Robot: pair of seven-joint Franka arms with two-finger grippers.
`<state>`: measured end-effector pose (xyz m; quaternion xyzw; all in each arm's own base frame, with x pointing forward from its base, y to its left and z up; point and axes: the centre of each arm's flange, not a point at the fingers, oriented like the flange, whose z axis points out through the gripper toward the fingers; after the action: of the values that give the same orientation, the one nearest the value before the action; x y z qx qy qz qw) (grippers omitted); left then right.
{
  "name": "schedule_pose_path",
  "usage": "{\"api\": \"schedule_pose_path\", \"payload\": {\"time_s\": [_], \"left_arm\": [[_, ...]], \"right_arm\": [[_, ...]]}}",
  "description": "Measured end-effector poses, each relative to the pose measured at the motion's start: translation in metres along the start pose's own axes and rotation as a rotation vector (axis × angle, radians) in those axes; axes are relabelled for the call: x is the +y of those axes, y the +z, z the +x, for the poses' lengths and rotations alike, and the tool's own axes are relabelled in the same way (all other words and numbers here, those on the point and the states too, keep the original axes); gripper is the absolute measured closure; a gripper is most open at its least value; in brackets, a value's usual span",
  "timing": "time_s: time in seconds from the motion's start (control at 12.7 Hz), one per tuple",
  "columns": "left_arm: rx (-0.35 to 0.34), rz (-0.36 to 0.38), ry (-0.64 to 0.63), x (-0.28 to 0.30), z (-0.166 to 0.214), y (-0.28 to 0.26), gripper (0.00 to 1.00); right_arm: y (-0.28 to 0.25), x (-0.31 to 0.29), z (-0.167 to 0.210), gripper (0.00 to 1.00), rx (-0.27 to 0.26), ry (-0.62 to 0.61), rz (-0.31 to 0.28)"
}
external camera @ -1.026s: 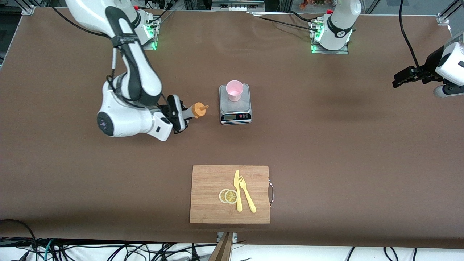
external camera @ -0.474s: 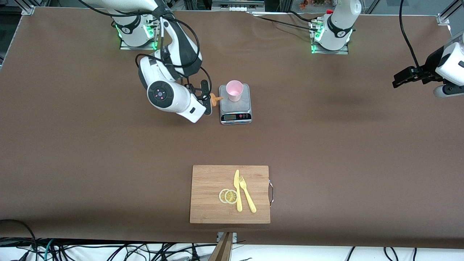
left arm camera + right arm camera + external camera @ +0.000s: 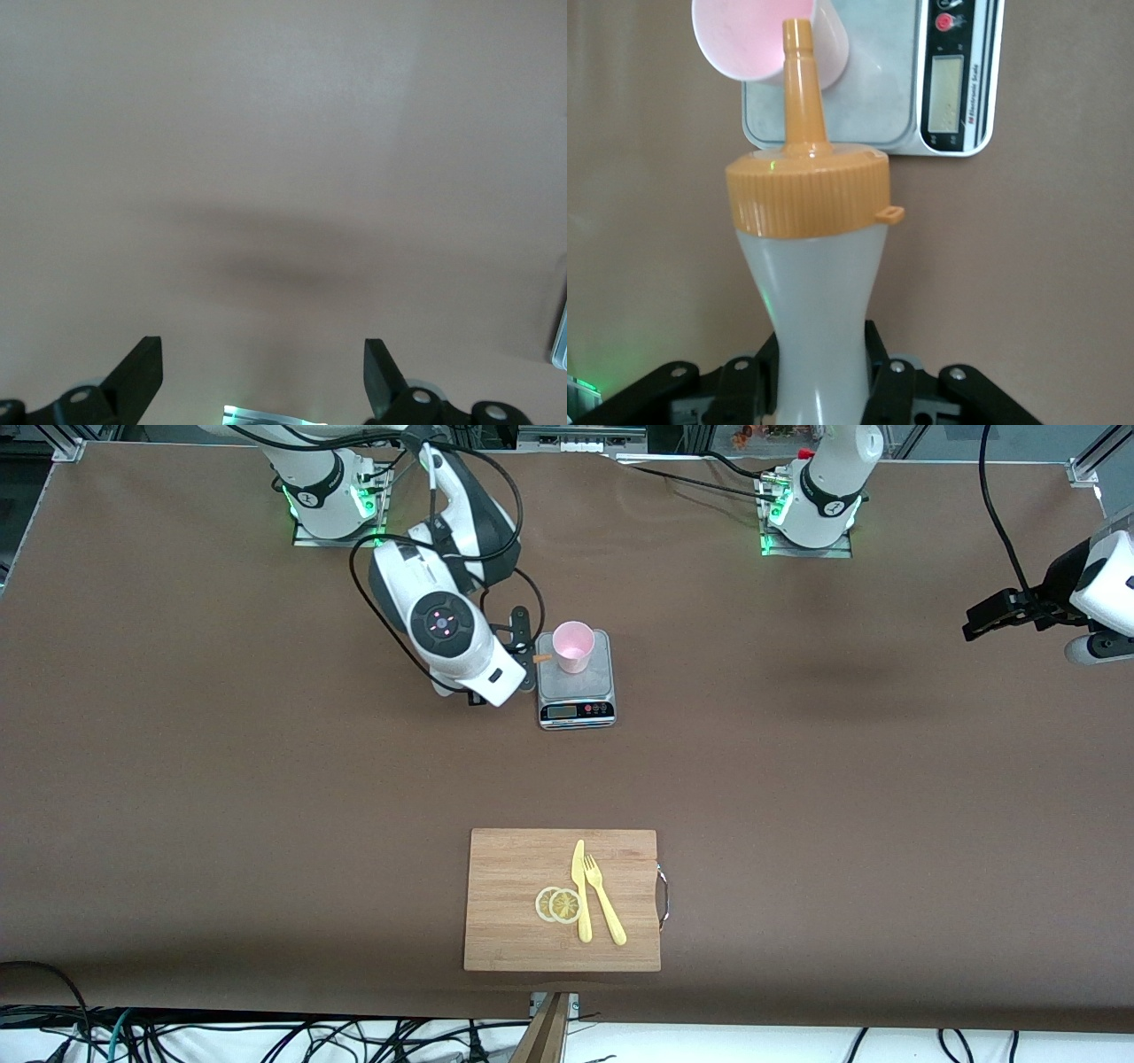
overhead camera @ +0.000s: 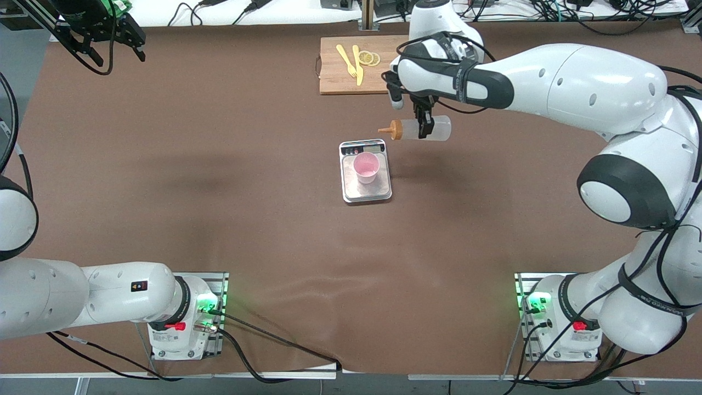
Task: Add sauce to pink cup with both arms
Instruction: 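Lift the bottle with the right gripper and carry it toward the cup, then tilt the bottle nozzle over the pink cup with the right gripper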
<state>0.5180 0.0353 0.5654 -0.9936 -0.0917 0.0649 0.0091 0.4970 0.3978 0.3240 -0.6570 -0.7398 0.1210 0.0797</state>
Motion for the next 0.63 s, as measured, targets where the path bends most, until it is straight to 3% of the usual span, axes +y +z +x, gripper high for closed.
{"api": "schedule_pose_path", "payload": {"time_s": [0.63], "left_arm": [[-0.004,0.0,-0.002,-0.001,0.001,0.002,0.0]], "right_arm": [[0.018,-0.034,0.046,0.65,-0.166,0.004,-0.067]]}}
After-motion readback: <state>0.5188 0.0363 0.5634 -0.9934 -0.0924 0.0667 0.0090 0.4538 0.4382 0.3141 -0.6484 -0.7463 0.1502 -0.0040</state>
